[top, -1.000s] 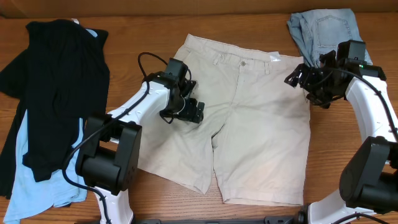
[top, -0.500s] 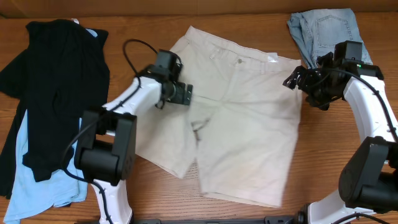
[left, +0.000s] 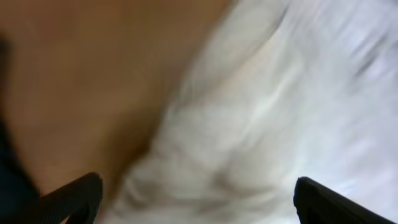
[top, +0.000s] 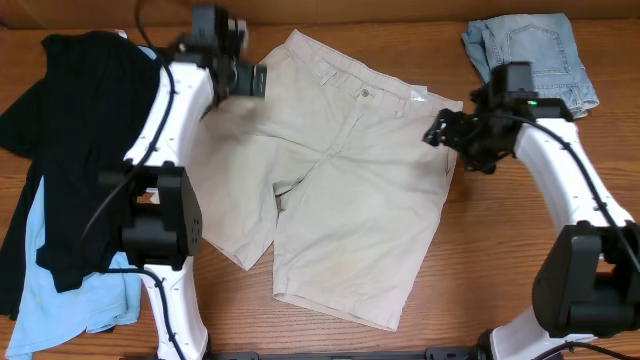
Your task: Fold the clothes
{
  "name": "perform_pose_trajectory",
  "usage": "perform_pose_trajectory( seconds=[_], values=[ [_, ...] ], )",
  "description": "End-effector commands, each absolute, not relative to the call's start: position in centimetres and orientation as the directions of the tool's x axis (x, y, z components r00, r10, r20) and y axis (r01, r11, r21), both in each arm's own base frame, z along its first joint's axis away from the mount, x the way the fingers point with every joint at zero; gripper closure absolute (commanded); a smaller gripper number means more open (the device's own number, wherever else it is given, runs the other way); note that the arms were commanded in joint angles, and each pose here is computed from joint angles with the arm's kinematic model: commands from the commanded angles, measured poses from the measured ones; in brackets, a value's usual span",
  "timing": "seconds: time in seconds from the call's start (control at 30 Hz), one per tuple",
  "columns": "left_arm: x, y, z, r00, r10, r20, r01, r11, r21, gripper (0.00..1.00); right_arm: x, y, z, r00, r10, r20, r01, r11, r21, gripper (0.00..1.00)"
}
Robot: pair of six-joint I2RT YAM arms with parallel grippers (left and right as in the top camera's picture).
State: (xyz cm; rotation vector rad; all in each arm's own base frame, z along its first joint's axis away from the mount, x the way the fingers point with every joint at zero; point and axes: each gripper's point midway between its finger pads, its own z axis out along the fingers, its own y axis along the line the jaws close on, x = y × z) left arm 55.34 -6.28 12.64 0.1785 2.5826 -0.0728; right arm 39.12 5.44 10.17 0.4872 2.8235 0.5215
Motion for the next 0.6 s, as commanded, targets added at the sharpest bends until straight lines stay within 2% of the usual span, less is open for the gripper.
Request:
perform_pose_trajectory(
  seconds=[0.0,0.1,0.23,0.33,0.43,0.57],
  values=[
    [55.7,-9.3,18.4,-0.784,0.166,-0.598,0.234,0.971,-0.037,0.00,40.4,5.8,11.6,-0.893,0.384,-0.234,0.285,0.885,0.368,0.06],
    [53.8,-12.1,19.6,-0.803,0.185,-0.567,0.299,0.947,-0.115,0.00,42.2,5.6,12.3,-0.875,0.364,-0.320,0.238,0.898,0.369,0.04],
    [50.7,-16.4,19.7,-0.846,0.188,-0.498,0.365,0.887,-0.285,0.00,44.7,3.8,12.5,-0.841,0.287,-0.459,0.178,0.947,0.266,0.05],
    [49.1,-18.4,19.7,-0.862,0.202,-0.464,0.392,0.847,-0.360,0.00,46.0,3.2,11.6,-0.834,0.234,-0.500,0.145,0.967,0.210,0.06],
    [48.6,-19.3,19.6,-0.874,0.194,-0.446,0.380,0.845,-0.377,0.00,46.9,2.4,10.3,-0.825,0.236,-0.513,0.168,0.970,0.175,0.06],
    [48.7,-19.3,19.2,-0.870,0.209,-0.448,0.377,0.867,-0.327,0.00,48.0,2.2,8.2,-0.824,0.243,-0.512,0.183,0.969,0.165,0.10]
  ],
)
